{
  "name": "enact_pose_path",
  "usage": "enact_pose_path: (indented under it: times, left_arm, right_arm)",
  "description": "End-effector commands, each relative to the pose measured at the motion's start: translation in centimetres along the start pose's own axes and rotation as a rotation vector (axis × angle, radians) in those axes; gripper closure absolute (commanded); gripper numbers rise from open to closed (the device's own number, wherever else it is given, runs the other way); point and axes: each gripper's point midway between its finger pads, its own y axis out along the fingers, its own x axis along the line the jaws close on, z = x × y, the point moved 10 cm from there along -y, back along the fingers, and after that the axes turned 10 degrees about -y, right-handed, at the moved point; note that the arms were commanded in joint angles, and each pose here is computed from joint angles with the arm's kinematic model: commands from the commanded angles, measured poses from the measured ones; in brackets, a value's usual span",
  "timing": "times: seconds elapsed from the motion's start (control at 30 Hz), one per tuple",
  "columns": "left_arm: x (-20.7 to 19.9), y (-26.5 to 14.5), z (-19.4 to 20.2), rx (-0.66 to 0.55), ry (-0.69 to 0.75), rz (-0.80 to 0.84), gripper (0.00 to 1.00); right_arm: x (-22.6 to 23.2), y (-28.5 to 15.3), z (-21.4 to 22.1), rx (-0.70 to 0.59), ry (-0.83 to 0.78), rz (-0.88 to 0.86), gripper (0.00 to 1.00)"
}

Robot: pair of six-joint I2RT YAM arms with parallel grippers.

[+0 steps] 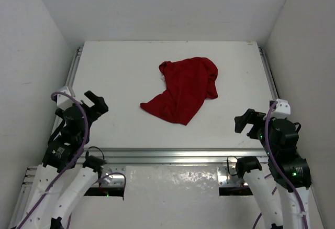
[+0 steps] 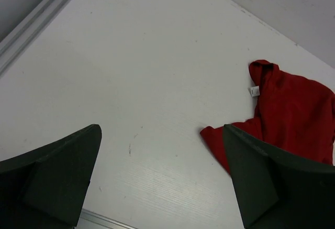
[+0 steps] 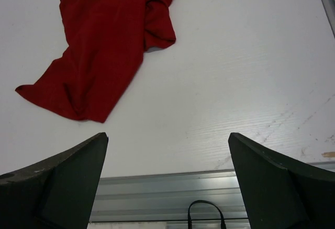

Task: Fold and stack the t-shirts
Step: Flatten out the tshirt

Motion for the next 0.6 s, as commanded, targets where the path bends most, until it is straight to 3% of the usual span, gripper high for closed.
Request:
enact_pose_path:
  times: [0.0, 0.17, 0.27, 0.37, 0.4, 0.47, 0.5, 0.57]
  left_arm:
    - [-0.8, 0.1, -0.9, -0.028, -0.016, 0.037, 0.0]
    - [-1.7, 0.4, -1.0, 0.016, 0.007, 0.051, 0.0]
    - [-3.7, 1.3, -0.9, 0.111, -0.028, 0.078, 0.0]
    - [-7.5, 5.1, 2.4, 0.31, -0.06, 0.102, 0.0]
    - [-9.2, 6.0, 3.2, 0.319, -0.099, 0.122, 0.01]
    - [-12.7, 5.9, 6.3, 0.394, -0.038, 0.145, 0.0]
    - [-14.2, 7.6, 9.4, 0.393, 0.032, 0.057, 0.0]
    - [-17.9, 7.4, 11.3, 0.409, 0.085, 0.04, 0.02]
  right_arm:
    - [0.0, 0.2, -0.3, -0.026, 0.0, 0.007, 0.01]
    - [0.2, 0.8, -0.1, -0.007, 0.002, -0.02, 0.01]
    - [0.6, 1.3, 0.2, 0.035, 0.013, -0.055, 0.01]
    - [1.4, 2.3, 0.5, 0.104, 0.05, -0.111, 0.01]
    - [1.9, 2.8, 0.7, 0.147, 0.06, -0.163, 0.01]
    - [2.3, 3.7, 1.2, 0.176, 0.068, -0.217, 0.01]
    - [2.5, 4.1, 1.5, 0.192, 0.072, -0.238, 0.01]
    - [2.7, 4.9, 2.0, 0.239, 0.081, -0.25, 0.01]
